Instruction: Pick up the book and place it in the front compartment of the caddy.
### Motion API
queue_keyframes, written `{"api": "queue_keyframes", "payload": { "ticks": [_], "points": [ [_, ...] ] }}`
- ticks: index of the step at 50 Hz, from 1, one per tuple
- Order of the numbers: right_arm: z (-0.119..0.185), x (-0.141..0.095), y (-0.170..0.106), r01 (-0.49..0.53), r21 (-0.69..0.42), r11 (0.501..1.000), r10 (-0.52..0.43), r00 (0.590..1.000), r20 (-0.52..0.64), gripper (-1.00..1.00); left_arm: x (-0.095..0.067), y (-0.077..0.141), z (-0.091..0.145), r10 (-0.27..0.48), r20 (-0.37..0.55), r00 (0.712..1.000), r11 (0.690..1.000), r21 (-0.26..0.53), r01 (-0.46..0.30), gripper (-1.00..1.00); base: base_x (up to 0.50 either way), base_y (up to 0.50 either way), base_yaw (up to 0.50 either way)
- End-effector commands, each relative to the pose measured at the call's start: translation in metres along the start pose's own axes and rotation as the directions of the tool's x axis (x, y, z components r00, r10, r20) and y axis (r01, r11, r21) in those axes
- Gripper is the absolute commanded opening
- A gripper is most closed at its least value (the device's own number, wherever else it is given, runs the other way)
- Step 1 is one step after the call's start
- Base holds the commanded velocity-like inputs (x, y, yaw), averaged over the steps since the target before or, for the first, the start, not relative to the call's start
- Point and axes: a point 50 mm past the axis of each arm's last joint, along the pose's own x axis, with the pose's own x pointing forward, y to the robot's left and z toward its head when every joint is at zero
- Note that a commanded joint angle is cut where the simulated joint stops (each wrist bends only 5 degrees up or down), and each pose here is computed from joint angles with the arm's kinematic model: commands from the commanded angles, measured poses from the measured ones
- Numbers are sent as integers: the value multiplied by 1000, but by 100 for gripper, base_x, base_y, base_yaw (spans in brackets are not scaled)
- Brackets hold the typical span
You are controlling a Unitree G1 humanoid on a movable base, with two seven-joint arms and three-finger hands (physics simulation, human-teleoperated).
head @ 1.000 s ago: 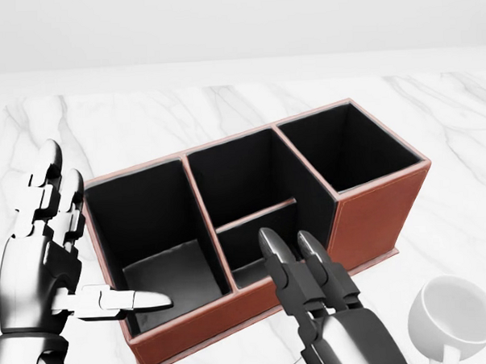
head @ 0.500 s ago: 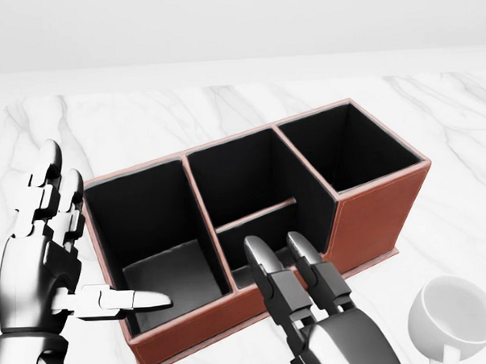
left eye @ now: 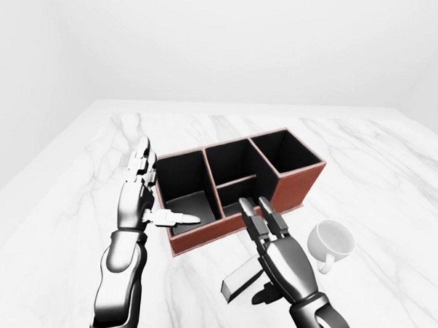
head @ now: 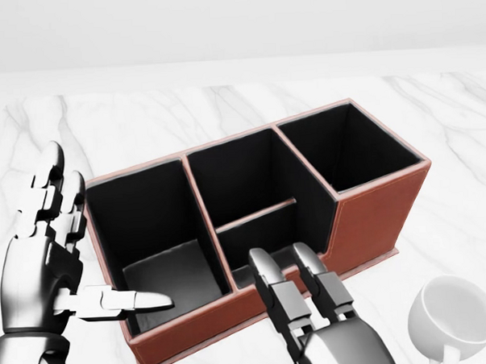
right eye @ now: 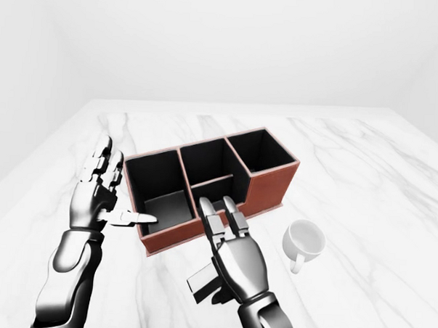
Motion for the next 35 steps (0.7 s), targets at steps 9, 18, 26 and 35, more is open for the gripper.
{"api": "queue_keyframes", "payload": {
  "ticks": [9,18,26,35],
  "points": [
    [2,-2,8,-16,-26,1000,16,1000,5,100,0,-1,-1,-1,-6,1000,1000,4,1,100,0,0,0],
    [1,-2,9,-16,-28,999,16,1000,7,100,0,0,-3,-1,-13,1000,1000,6,1,100,0,0,0],
    [1,-2,11,-20,-32,999,20,1000,5,100,0,-1,-4,-1,-16,1000,1000,8,1,100,0,0,0],
    [-1,-3,13,-24,-31,999,24,1000,0,100,0,-1,-5,-1,-21,1000,1000,9,1,100,0,0,0]
  ]
}}
